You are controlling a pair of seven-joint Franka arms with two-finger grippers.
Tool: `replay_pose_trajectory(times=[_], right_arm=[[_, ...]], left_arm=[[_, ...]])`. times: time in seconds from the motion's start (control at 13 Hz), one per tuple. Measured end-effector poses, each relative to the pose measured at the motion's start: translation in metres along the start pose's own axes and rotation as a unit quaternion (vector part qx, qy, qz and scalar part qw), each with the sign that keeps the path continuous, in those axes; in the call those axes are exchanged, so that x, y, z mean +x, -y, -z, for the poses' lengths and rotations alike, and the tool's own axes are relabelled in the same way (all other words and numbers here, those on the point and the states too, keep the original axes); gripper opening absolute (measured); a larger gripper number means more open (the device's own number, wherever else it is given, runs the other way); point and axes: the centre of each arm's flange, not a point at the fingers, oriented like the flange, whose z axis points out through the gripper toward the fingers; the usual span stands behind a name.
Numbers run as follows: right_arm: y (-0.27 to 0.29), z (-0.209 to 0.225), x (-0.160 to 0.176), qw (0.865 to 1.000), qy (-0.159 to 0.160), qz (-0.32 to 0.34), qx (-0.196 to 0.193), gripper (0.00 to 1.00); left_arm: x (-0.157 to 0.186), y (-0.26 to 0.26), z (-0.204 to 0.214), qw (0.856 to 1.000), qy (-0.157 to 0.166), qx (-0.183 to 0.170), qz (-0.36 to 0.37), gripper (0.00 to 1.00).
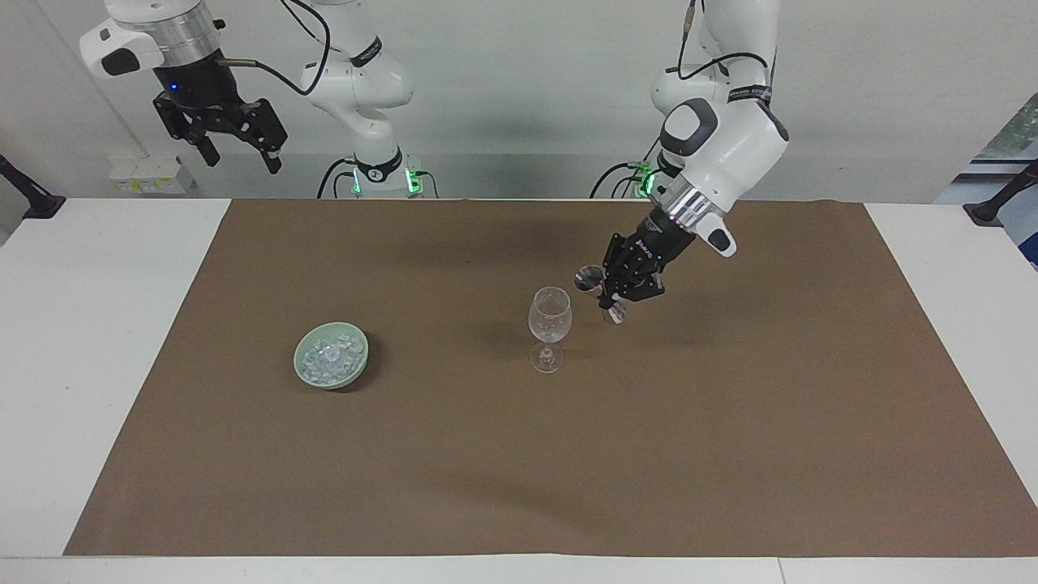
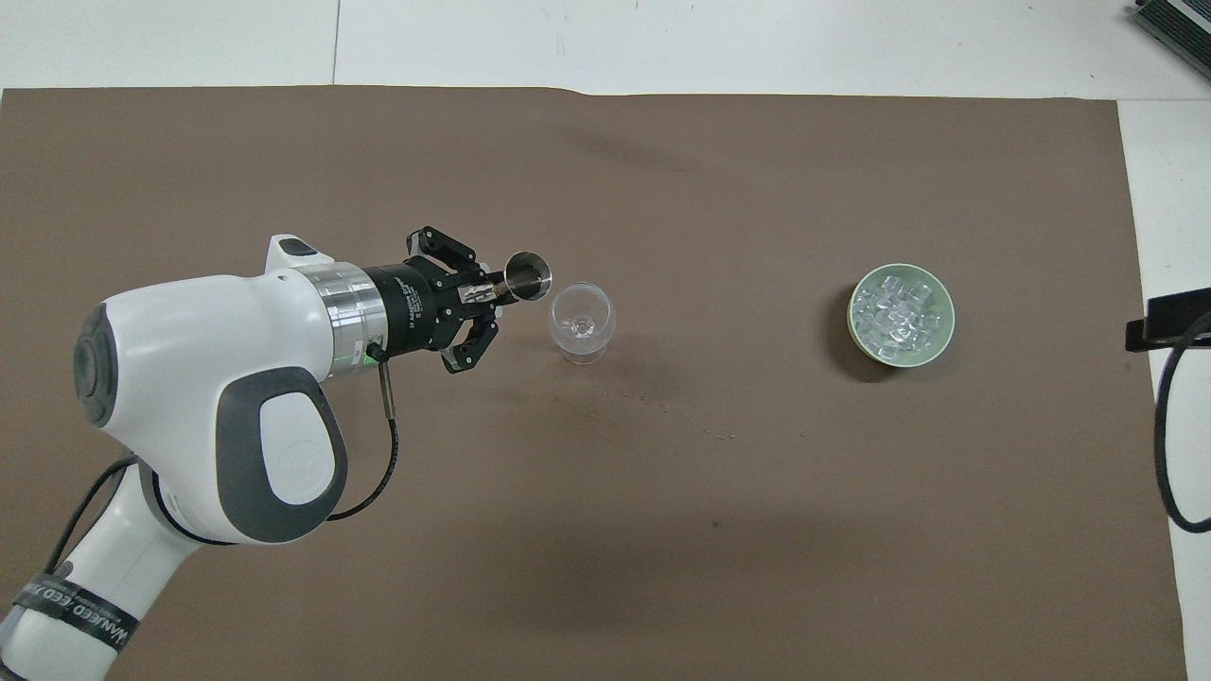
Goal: Pour wine and add ice with both arms
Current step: 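Lift the bottle with the left gripper and carry it over the cup, then tilt the bottle with the left gripper to pour into the cup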
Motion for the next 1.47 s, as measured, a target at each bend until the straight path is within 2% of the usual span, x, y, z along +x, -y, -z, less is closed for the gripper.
replay_pose_trajectory(times=[0.31,0.62,0.93,1.47], right_arm=[[0.000,0.000,0.000,1.000,0.000,0.000,0.000,1.00],[0.000,0.000,0.000,1.000,0.000,0.000,0.000,1.00],[0.000,0.000,0.000,1.000,0.000,0.000,0.000,1.00],[0.000,0.000,0.000,1.000,0.000,0.000,0.000,1.00]], left_arm=[[-0.009,0.005,-0.002,0.999,-0.035,-0.009,-0.031,0.22],[-0.025,0.004,-0.004,0.995,-0.083,-0.030,-0.050,0.22],[-0.038,0.006,-0.010,0.991,-0.108,-0.042,-0.064,0.22],[-0.053,0.022,-0.019,0.977,-0.157,-0.053,-0.138,0.22]])
